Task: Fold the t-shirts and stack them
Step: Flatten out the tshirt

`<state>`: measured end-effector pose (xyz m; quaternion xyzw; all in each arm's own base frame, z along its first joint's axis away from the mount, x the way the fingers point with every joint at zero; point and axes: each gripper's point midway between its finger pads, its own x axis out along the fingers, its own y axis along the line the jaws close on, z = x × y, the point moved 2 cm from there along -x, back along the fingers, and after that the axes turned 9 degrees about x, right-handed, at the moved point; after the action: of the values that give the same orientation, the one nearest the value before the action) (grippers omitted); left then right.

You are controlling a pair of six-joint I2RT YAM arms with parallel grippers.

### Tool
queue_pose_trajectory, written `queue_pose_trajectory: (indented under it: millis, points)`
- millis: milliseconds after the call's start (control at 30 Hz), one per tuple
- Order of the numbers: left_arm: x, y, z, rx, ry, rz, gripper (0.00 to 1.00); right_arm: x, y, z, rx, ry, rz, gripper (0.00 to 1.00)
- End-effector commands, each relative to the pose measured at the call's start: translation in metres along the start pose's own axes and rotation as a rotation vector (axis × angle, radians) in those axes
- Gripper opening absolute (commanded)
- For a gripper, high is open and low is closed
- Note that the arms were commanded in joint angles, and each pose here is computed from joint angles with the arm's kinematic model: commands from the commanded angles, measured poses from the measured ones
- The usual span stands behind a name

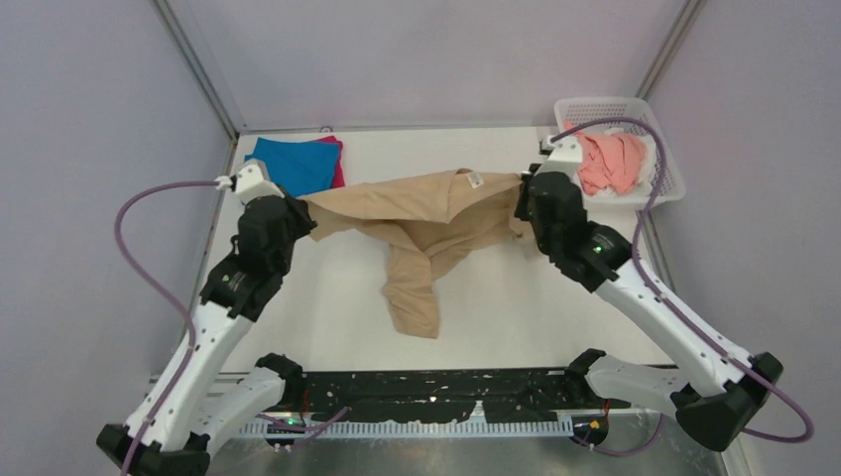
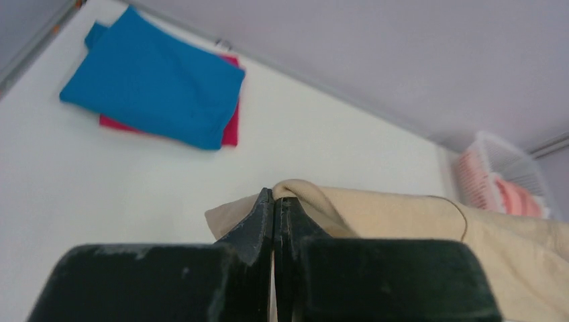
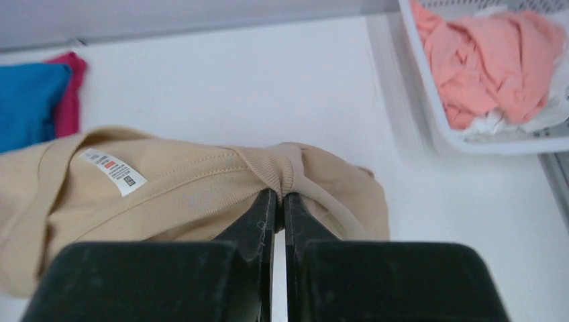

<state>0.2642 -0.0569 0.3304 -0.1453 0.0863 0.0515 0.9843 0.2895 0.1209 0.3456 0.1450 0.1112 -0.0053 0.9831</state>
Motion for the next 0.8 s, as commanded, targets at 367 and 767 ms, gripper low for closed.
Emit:
queue_pose_trajectory:
  millis: [367,767]
  points:
    - [-0.180,-0.039,0.212,0.023,-0.572,-0.495,0.00,-0.185,0.051,0.200,-0.055,-0.320,0.672,0.06]
    - [-0.052,-0.049,0.220,0.115,-0.432,-0.121,0.00,-0.100,0.047,0.225,-0.162,-0.369,0.301,0.06]
